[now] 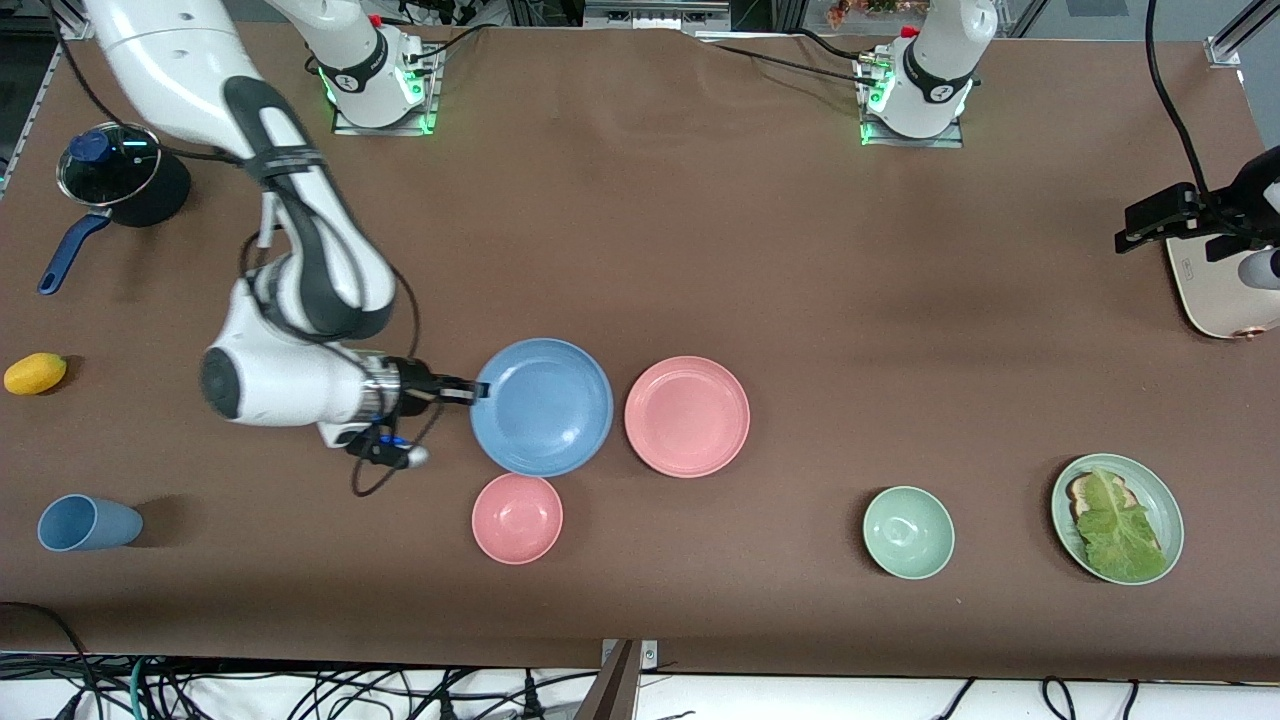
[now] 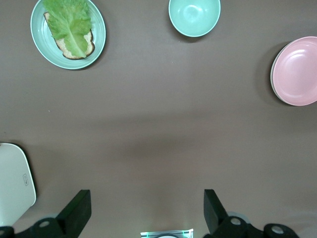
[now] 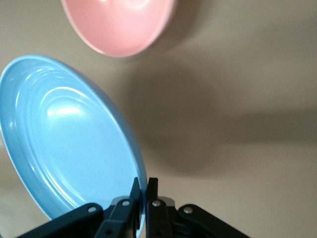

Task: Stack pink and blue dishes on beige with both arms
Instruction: 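Carry the blue plate with the right gripper onto the pink plate, then lower the blue plate onto the stack and open the right gripper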

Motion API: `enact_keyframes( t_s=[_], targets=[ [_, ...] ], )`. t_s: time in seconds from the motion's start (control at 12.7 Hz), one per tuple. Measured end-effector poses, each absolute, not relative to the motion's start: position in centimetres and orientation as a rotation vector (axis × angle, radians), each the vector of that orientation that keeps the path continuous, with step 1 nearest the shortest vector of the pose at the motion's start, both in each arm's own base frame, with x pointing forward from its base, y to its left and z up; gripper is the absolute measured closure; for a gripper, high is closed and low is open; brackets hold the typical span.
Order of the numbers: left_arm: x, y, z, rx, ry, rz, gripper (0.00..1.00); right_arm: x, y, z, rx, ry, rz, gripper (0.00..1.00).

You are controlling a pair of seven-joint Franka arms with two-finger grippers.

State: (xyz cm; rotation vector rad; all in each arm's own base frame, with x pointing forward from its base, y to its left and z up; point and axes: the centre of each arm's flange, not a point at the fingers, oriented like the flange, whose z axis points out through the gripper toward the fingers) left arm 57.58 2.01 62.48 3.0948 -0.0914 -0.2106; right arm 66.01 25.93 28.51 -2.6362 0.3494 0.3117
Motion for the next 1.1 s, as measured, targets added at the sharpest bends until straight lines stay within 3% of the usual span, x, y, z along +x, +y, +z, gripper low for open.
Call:
enact_keyframes(
  t_s=[0.39, 0.79, 1.1],
  targets=[
    [57.7, 2.0, 62.4, 3.099, -0.033, -0.205, 0.00, 63.6, 36.3, 24.3, -2.602, 0.470, 0.124, 0.94],
    [58.0, 1.6, 61.8, 3.098, -0.033, -0.215, 0.00, 60.5, 41.2, 22.9, -2.611, 0.393, 0.161, 0.94],
    [58.1, 1.4, 61.7, 3.098, -0.039, -0.215, 0.00, 60.1, 41.5, 20.8, -2.619, 0.401, 0.174, 0.94]
  ],
)
